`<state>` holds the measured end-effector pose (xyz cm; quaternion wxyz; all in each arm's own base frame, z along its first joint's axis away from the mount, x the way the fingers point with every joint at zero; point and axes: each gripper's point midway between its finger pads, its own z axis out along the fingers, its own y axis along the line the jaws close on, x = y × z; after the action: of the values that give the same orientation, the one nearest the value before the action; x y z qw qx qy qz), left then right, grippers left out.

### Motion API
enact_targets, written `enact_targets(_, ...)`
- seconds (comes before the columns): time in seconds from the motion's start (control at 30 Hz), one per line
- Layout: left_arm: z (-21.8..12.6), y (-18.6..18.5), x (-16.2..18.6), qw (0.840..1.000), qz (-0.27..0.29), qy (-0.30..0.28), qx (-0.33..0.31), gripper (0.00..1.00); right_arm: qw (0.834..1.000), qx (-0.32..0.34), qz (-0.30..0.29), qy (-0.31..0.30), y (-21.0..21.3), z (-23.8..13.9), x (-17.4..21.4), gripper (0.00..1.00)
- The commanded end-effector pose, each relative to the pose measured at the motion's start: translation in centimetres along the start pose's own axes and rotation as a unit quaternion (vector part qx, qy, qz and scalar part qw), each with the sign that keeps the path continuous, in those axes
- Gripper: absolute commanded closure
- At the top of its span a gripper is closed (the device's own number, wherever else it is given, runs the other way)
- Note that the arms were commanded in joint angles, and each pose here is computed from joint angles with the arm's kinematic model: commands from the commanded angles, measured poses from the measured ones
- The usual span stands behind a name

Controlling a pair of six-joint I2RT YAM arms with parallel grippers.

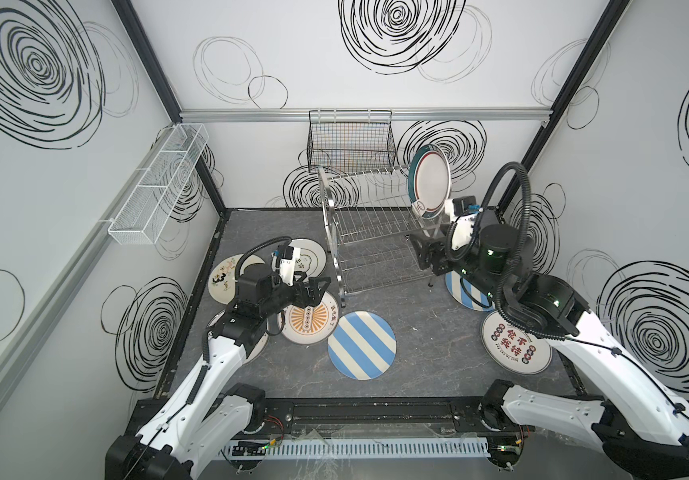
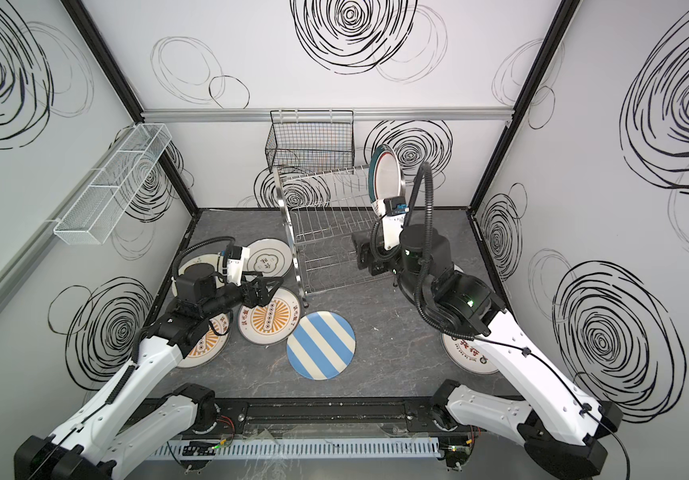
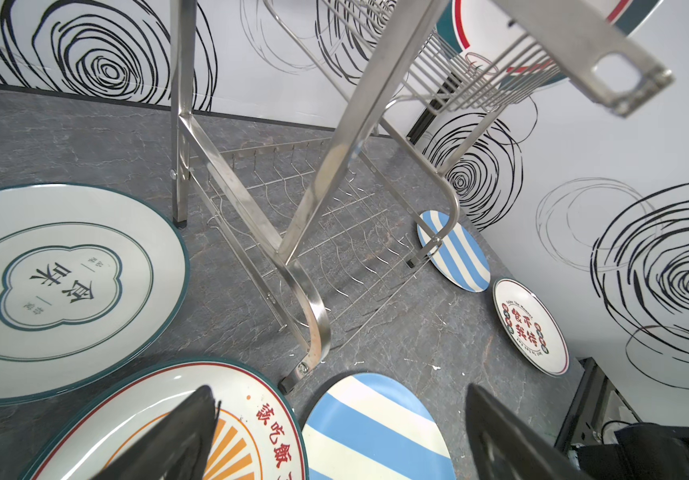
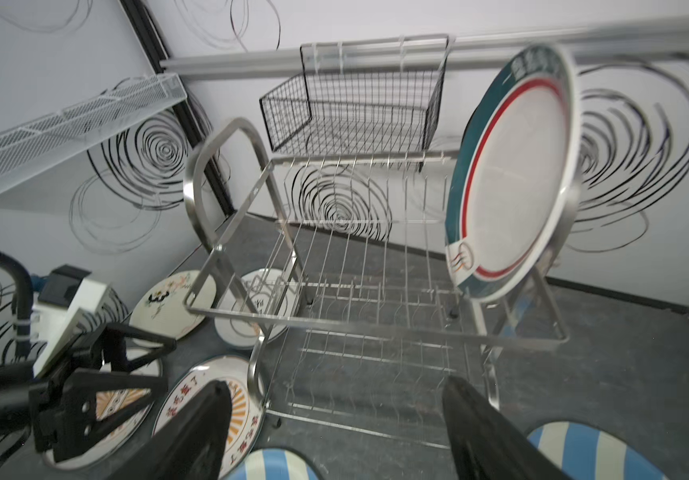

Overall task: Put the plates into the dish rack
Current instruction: 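Open the right gripper and withdraw it from the rack, then move both grippers down to the blue-and-cream striped plate nearest the robot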

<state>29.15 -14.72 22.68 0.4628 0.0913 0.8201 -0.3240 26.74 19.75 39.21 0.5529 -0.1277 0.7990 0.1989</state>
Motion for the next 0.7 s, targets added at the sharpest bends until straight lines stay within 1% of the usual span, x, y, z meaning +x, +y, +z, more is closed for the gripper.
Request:
enact_targets(0.0,-0.1,0.4,-0.4,1.0,0.001,-0.009,-0.015,0.04,0.997,-0.033,0.034,0.058,0.7,0.1,4.6,0.16)
enact_targets(0.2,0.0,1.0,-0.2,0.999,-0.003,-0.006,-0.032,0.04,0.989,-0.056,0.069,0.116,0.7,0.9,12.2,0.18)
enact_targets(0.3,0.1,1.6,0.6,0.998,-0.007,0.006,-0.057,0.04,0.983,-0.062,0.091,0.146,0.5,1.6,16.0,0.18)
enact_targets(0.37,0.4,1.9,1.8,0.997,-0.026,0.019,-0.073,0.04,0.978,-0.066,0.108,0.167,0.5,1.9,18.5,0.18)
enact_targets(0.47,0.7,2.4,4.1,0.993,-0.07,0.03,-0.094,0.04,0.97,-0.075,0.125,0.194,0.5,2.5,21.6,0.18)
enact_targets(0.57,0.6,2.6,5.8,0.988,-0.081,0.028,-0.13,0.04,0.966,-0.067,0.133,0.213,-0.1,3.0,24.2,0.16)
enact_targets(0.67,0.9,1.9,7.7,0.986,-0.085,0.047,-0.138,0.04,0.959,-0.077,0.145,0.23,-0.2,3.8,26.3,0.16)
